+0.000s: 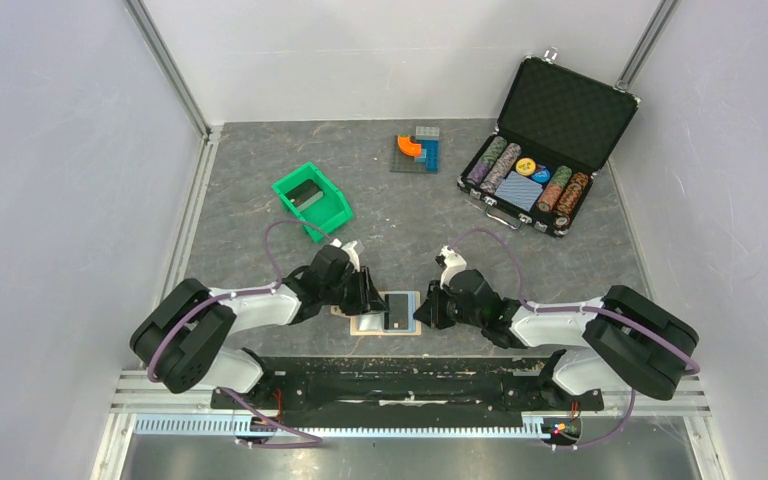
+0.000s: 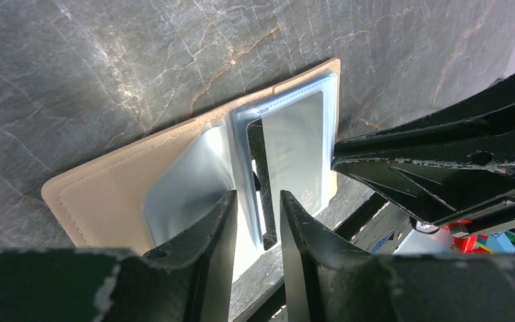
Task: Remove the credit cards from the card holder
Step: Place the credit card in the storage box.
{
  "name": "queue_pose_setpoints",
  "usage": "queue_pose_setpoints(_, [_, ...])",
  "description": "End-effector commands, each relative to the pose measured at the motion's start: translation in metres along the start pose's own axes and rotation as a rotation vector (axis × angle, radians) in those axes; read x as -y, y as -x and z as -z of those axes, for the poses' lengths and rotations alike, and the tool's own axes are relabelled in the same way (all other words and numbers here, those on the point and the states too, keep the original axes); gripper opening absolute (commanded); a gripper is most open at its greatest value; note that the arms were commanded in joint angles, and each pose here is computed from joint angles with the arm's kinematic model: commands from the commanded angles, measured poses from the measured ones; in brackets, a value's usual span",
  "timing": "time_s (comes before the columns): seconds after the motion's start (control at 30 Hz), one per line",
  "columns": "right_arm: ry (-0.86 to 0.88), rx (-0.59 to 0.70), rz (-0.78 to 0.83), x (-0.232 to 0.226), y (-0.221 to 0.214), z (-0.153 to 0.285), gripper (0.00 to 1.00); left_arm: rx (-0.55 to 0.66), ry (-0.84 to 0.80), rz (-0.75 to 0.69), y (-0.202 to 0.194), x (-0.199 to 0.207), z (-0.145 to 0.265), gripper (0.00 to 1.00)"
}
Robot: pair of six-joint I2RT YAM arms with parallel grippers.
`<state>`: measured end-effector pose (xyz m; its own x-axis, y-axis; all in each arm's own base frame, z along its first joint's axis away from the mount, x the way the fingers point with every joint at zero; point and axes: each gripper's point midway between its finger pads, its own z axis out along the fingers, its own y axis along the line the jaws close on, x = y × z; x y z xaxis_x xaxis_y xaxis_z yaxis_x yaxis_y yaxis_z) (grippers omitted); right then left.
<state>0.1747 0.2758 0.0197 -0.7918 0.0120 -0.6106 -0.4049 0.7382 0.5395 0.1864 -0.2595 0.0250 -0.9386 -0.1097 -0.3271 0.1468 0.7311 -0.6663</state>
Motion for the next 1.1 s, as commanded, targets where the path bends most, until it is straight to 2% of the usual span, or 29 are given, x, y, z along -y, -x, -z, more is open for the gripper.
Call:
queue_pose_setpoints(0.0, [-0.026,-0.014,-0.003,0.006,-0.007,0.003,0.15,0.020,-0.012,0.018,0.001,0.002,-0.005,0.36])
queue_pose_setpoints(0.17, [-0.026,-0.013,-0.003,0.005,-0.007,0.003,0.15,0.000,-0.034,0.040,-0.003,0.004,-0.009,0.35])
queue_pose_setpoints(0.43, [-0.028,-0.016,-0.002,0.006,-0.008,0.003,0.14,-0.006,-0.059,0.057,-0.005,0.009,-0.008,0.28])
queue_pose_setpoints(0.7, [-0.031,-0.012,-0.003,0.007,-0.008,0.004,0.14,-0.001,-0.145,0.118,-0.001,0.030,-0.002,0.03])
queue_pose_setpoints(0.87, [-0.041,-0.011,0.000,0.010,-0.009,0.005,0.14,0.012,-0.164,0.126,0.003,0.038,0.004,0.02])
queue_pose_setpoints(1.07, [-0.072,0.004,0.015,0.016,-0.004,0.008,0.15,0.032,-0.095,0.101,0.009,0.032,0.015,0.02])
